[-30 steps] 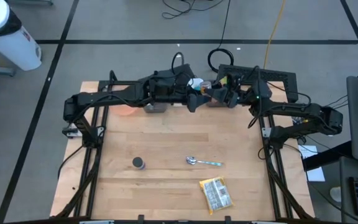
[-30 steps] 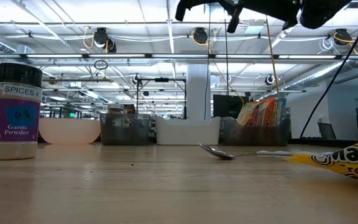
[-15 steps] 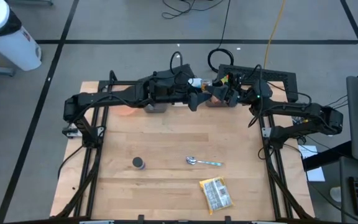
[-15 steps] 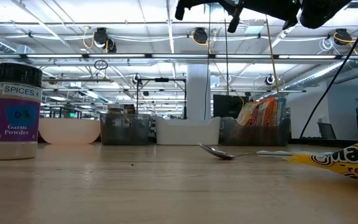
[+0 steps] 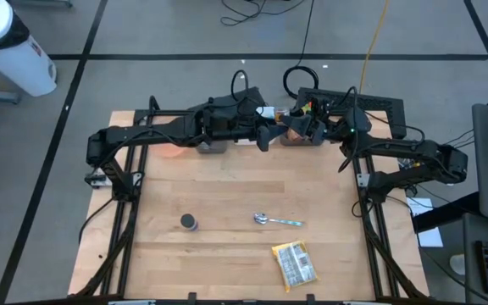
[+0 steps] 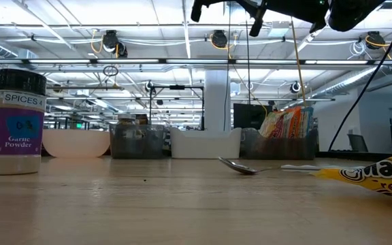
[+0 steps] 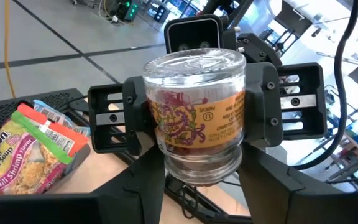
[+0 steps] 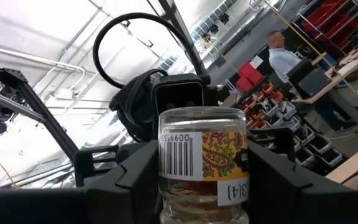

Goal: Pick & Place Food Item
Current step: Put the brown seasoning bottle into the left black bin

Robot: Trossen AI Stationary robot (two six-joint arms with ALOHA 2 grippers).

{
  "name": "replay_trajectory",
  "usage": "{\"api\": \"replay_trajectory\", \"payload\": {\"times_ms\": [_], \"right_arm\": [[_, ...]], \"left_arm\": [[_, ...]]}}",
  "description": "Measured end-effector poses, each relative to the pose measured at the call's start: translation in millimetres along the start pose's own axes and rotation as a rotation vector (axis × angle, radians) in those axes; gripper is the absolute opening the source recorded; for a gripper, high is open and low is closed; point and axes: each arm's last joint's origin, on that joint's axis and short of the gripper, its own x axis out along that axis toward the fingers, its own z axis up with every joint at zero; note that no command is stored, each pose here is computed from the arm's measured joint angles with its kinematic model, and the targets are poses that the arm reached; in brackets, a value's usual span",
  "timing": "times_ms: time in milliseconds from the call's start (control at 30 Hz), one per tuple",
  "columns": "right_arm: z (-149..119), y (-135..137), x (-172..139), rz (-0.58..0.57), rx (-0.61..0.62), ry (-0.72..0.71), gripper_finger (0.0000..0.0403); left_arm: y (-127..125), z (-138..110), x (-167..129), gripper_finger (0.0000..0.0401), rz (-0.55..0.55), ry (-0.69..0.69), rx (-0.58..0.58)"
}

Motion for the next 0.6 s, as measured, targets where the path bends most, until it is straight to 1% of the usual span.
{"api": "replay_trajectory", "payload": {"times_ms": [467,600], "right_arm": [[-0.2,0.0,0.1,0.003,-0.003,0.005,0.0186],[-0.2,0.0,0.1,0.004,-0.008,0.005,0.0186]], "left_arm": [[0.1,0.1,-0.1,0.018,0.0,0.001,0.008],[-0.6,0.9,-0.1,0.0208,-0.006,-0.008,-0.007]]}}
